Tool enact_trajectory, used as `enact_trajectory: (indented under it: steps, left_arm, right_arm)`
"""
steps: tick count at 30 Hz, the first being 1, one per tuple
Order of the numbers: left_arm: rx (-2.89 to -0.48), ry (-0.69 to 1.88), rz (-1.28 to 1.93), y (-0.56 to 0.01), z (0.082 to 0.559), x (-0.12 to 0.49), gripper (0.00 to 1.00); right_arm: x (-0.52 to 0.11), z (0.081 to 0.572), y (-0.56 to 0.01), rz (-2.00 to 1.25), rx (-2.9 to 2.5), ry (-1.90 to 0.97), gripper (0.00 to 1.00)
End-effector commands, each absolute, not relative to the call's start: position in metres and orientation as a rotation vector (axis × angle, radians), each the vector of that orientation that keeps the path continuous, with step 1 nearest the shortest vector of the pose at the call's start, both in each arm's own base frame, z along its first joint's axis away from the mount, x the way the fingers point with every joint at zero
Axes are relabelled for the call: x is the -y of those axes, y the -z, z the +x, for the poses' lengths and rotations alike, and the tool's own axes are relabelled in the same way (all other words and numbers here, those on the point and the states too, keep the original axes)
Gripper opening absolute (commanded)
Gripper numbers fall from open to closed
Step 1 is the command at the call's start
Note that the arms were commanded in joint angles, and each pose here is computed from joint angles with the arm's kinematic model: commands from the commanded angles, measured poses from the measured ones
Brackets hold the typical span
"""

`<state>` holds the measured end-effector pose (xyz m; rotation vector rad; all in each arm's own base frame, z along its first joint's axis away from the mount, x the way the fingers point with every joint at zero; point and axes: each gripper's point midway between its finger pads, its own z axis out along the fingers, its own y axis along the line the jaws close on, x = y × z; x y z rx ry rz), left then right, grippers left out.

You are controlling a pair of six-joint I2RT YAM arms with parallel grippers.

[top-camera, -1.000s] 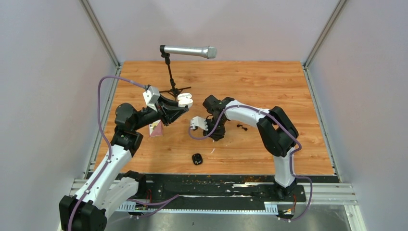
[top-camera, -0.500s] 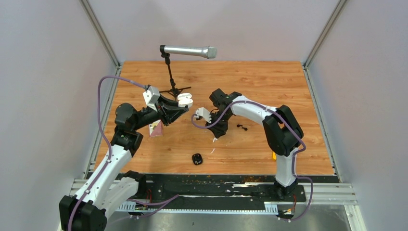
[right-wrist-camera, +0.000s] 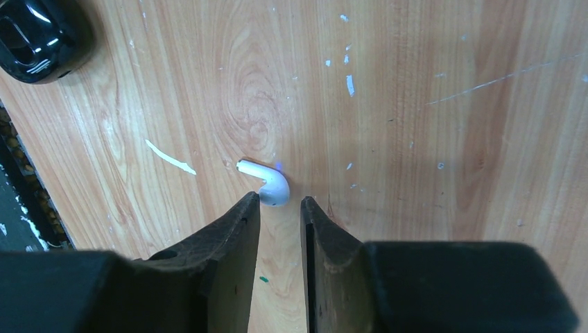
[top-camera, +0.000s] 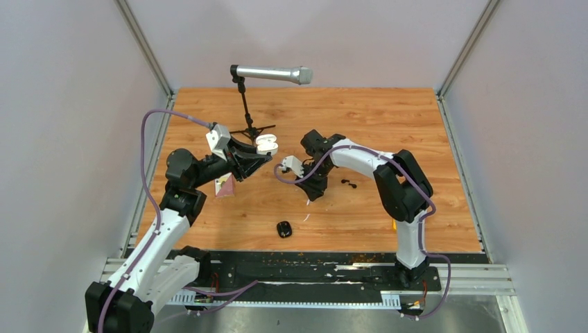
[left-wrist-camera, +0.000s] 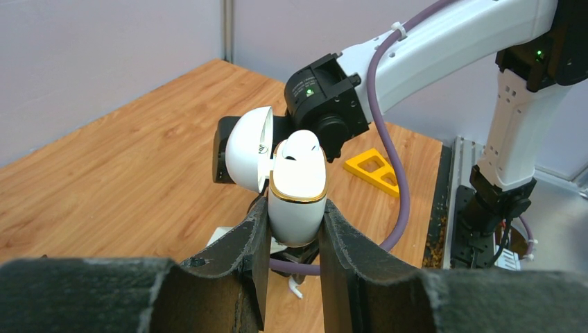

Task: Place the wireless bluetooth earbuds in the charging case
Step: Pick up the earbud from the center of the board.

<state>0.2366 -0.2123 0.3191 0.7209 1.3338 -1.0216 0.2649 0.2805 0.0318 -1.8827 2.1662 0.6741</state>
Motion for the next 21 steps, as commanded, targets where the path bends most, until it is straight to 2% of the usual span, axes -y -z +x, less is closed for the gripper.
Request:
enact_trajectory:
  steps: [1, 21]
  left_arm:
    - [-1.311, 1.001, 0.715, -0.323, 0.238, 0.209, 0.0]
    - [-1.319, 1.0, 0.712, -0.319, 0.239, 0.209, 0.0]
  right_arm:
    - [-0.29, 0.269, -0.029, -1.877, -2.148, -0.696, 0.29]
    - [-0.293, 0.268, -0.018, -1.914, -2.139, -0.739, 0.28]
